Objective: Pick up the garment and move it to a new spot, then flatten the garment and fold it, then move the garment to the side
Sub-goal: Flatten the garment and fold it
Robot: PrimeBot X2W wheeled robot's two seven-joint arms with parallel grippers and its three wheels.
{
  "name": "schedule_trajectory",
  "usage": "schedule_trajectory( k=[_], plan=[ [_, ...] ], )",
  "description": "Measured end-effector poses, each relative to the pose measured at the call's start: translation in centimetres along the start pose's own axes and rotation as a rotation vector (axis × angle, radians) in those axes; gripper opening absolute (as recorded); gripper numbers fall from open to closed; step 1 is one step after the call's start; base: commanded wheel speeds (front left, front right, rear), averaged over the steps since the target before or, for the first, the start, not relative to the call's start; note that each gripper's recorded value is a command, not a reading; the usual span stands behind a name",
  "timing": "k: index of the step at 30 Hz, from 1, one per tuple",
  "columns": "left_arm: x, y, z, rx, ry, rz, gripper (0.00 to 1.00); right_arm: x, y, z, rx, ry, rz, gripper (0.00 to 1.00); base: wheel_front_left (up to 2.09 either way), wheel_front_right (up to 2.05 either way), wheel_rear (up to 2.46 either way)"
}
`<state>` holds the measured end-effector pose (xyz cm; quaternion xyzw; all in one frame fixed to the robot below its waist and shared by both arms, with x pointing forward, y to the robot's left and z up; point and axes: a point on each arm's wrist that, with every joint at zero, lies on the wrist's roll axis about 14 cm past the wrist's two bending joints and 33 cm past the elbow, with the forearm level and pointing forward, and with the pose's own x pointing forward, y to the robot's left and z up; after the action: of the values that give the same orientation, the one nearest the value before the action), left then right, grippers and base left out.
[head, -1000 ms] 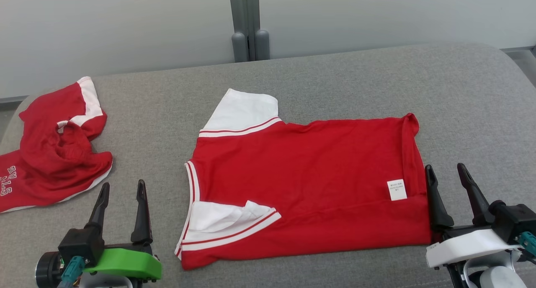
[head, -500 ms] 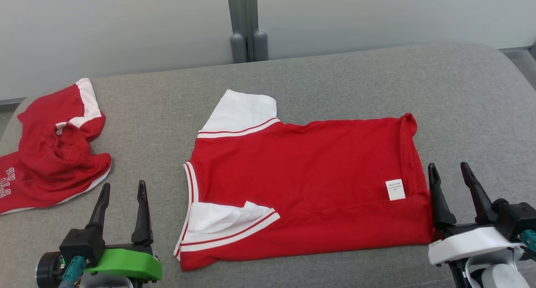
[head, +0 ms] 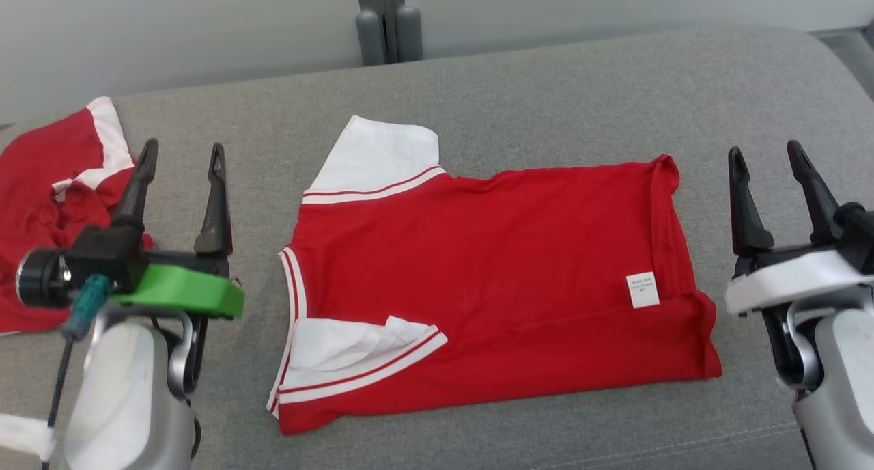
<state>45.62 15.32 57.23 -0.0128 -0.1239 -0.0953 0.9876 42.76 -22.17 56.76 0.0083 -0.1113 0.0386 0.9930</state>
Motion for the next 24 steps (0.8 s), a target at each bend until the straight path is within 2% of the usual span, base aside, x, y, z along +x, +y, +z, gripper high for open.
schedule_trajectory(
  k=[5, 11, 17, 24],
  plan=[
    [5.4, -0.7, 0.8, 0.003, -0.024, -0.060, 1.00, 3.7, -0.8, -1.0, -0.045, 0.050, 0.016, 1.00, 0.00, 0.00, 0.00],
    [11.0, -1.8, -0.9, 0.052, 0.016, -0.145, 1.00, 6.7, -1.4, -4.8, -0.056, 0.163, 0.026, 1.00, 0.00, 0.00, 0.00],
    [14.6, -4.0, -6.5, 0.053, 0.157, -0.235, 1.00, 7.7, -2.3, -10.0, -0.060, 0.311, 0.022, 1.00, 0.00, 0.00, 0.00],
    [16.6, -6.1, -13.8, 0.046, 0.358, -0.312, 1.00, 8.3, -3.1, -14.6, -0.067, 0.452, 0.015, 1.00, 0.00, 0.00, 0.00]
  ],
)
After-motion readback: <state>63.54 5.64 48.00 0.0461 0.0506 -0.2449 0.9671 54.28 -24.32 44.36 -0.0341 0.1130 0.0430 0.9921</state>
